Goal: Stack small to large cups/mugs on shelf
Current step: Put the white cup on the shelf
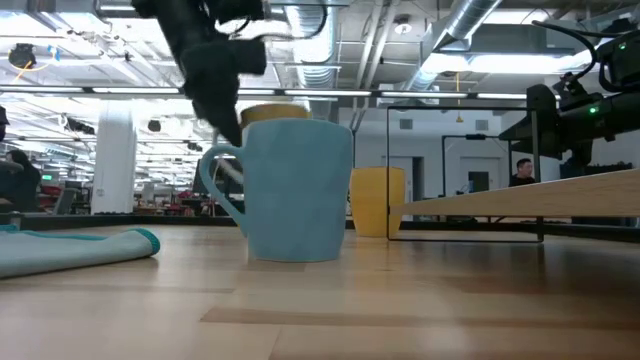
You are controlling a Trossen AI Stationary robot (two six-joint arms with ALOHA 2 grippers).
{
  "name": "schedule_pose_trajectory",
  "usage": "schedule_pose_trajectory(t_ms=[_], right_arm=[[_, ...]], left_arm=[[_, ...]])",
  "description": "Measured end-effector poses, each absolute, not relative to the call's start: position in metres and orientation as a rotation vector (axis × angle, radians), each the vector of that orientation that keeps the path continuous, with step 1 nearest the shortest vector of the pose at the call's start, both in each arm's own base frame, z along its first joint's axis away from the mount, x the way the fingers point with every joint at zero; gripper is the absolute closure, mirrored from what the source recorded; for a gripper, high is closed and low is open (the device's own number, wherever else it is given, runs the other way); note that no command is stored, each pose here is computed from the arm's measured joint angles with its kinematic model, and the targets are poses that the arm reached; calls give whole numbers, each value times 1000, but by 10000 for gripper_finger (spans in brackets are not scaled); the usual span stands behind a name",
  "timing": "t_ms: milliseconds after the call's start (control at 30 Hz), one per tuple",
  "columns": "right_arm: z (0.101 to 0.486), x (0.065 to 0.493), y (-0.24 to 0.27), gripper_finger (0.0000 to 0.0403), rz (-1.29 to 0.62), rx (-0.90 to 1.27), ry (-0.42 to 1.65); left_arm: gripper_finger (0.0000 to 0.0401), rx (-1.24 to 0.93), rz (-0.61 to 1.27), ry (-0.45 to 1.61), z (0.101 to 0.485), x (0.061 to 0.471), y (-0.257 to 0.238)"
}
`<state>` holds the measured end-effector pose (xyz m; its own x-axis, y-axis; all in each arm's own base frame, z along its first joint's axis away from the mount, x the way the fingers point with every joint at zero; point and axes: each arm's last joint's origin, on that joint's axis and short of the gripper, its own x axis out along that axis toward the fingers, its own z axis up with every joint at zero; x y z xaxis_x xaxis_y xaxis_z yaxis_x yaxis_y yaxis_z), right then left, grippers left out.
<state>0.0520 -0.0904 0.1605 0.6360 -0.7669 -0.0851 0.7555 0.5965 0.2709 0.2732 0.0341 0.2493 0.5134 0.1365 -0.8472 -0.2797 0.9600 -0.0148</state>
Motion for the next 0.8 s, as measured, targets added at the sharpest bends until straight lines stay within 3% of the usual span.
schedule_pose_trajectory(t_ms=[467, 800], right_arm=[[161, 52, -90, 177, -884, 295, -42], [159, 53, -91, 177, -877, 308, -27]], left_arm=[[356, -39, 105, 716, 330, 301, 6], [357, -8, 60, 770, 322, 359, 1]])
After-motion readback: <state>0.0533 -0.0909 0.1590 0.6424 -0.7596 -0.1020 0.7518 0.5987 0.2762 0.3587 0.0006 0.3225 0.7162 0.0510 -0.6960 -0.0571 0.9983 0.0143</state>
